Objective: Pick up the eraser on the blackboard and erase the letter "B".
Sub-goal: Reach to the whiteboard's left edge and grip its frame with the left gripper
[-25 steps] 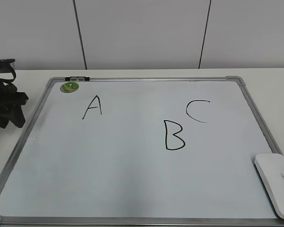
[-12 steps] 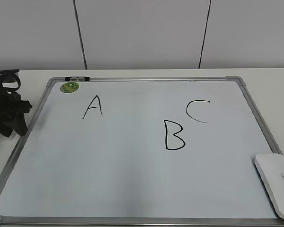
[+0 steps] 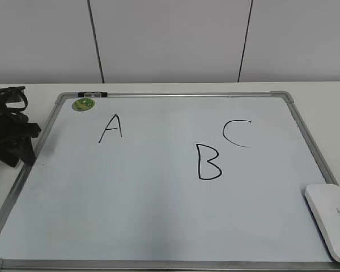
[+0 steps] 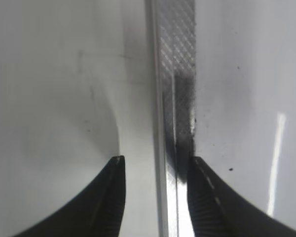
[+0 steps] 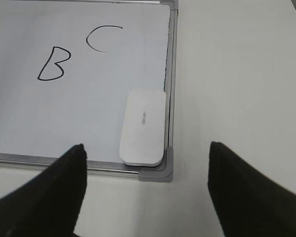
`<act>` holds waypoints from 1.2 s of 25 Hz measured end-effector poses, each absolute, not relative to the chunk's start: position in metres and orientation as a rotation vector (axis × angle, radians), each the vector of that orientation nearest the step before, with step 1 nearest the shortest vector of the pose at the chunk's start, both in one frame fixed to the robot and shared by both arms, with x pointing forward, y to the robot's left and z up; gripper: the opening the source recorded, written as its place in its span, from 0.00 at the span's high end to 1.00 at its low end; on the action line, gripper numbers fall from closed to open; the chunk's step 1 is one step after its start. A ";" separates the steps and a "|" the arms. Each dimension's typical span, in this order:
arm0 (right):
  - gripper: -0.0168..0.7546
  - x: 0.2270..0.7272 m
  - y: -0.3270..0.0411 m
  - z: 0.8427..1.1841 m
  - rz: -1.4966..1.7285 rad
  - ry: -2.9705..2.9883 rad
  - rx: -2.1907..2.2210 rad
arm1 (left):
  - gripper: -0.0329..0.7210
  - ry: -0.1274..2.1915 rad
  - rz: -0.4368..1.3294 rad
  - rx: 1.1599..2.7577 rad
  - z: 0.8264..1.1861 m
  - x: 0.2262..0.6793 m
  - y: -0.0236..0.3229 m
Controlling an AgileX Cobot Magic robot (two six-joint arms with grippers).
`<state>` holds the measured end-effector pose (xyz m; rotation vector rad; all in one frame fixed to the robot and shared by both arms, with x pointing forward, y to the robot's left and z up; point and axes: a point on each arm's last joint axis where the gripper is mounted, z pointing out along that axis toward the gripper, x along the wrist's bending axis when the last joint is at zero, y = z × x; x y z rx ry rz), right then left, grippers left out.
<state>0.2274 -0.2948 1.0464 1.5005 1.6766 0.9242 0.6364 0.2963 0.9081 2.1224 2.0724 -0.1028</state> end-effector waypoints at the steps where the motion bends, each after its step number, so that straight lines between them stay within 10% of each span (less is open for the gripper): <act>1: 0.22 0.227 -0.295 1.046 0.924 1.677 1.501 | 0.57 2.076 -0.110 2.121 0.906 0.637 0.296; 14: 0.22 0.227 -0.295 1.046 0.924 1.677 1.501 | 0.89 2.091 -0.161 2.090 0.900 0.638 0.293; 30: 0.22 0.237 -0.295 1.059 0.919 1.680 1.467 | 0.94 2.099 -0.179 2.080 0.900 0.638 0.294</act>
